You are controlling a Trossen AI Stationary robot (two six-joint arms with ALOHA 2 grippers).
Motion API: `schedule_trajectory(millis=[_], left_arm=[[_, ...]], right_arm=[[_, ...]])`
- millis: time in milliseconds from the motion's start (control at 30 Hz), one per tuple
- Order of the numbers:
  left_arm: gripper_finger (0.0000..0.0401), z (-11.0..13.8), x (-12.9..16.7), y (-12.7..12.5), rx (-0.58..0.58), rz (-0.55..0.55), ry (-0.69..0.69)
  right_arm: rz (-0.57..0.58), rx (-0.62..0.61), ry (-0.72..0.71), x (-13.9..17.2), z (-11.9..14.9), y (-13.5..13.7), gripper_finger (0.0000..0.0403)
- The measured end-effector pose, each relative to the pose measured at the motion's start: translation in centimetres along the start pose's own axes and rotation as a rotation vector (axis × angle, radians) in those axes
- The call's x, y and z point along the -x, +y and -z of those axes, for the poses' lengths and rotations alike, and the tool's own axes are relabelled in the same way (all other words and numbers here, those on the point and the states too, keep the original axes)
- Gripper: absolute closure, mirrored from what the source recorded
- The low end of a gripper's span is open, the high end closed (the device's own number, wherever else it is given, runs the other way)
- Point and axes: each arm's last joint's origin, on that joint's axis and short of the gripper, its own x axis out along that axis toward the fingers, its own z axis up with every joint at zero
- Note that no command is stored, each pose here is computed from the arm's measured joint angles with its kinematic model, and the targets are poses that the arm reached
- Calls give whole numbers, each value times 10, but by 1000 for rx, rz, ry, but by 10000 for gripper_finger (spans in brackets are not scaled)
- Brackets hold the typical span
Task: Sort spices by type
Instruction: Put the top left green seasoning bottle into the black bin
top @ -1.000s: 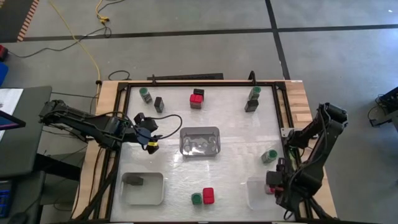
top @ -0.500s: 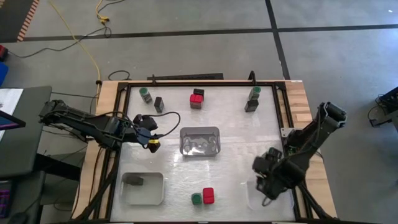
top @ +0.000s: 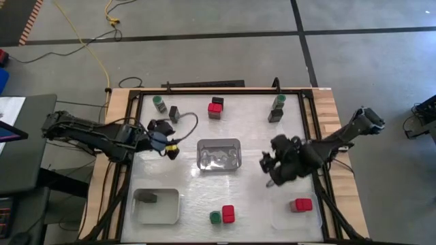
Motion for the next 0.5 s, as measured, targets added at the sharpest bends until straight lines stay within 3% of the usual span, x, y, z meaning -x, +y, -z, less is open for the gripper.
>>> schedule_trajectory(millis=[300, 500], left_arm=[[210, -68, 8, 33, 23, -126, -134], [211, -91, 20, 43, 87, -147, -198]], right_arm=[[65, -107, -40, -17, -39, -19, 85], [62, -86, -53, -24, -48, -18, 85]])
